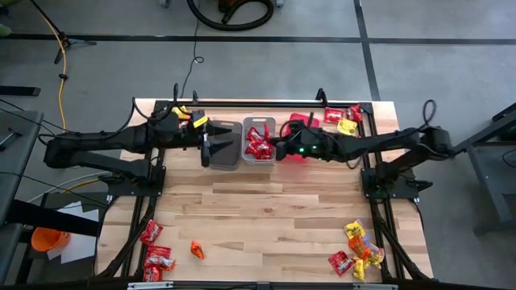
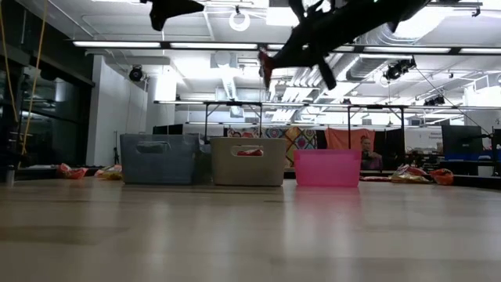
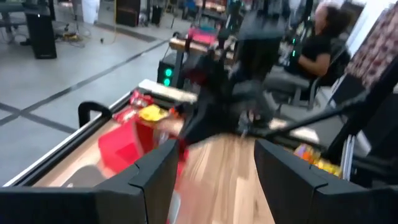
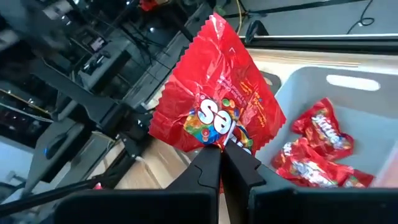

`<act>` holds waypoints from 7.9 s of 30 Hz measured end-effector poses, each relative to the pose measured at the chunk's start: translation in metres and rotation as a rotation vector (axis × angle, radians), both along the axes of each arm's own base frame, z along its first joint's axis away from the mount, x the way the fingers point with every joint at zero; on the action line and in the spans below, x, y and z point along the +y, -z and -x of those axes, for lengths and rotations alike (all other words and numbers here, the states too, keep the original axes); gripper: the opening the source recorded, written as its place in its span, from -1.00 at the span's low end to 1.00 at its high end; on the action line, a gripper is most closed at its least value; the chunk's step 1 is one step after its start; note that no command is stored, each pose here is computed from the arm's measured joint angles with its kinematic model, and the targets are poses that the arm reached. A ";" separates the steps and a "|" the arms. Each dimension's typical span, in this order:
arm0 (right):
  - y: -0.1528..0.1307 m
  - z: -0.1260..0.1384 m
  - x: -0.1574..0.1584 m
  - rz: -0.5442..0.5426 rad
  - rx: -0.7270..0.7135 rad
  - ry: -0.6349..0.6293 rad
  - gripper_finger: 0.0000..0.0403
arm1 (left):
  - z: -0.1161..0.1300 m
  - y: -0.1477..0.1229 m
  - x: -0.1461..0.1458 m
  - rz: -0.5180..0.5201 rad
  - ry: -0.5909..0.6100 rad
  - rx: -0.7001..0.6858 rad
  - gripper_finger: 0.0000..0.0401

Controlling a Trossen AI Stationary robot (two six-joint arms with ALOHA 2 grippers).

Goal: Sort candy
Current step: Put the top right red candy into the gray bin, then put the bottom left red candy into the gray bin, then put the bottom right red candy into the gray bin

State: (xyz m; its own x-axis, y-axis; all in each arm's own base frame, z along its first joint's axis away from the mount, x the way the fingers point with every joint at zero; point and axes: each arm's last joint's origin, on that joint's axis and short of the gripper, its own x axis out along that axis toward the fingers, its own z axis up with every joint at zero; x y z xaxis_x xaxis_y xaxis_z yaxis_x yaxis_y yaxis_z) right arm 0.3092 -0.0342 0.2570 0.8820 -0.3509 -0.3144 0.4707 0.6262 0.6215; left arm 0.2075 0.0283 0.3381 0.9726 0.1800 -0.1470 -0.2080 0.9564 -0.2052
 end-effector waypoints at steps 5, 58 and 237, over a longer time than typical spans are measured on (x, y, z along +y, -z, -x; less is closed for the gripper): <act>0.013 -0.025 -0.001 0.012 0.009 -0.053 -1.00 | -0.007 -0.003 0.002 0.055 -0.011 -0.069 -0.02; -0.054 0.040 0.024 0.309 0.508 -0.107 0.31 | 0.032 0.162 -0.168 0.599 0.053 1.931 -0.02; 0.122 0.111 0.280 -0.423 1.453 -0.424 -0.42 | 0.023 0.079 -0.105 0.434 0.059 0.352 0.20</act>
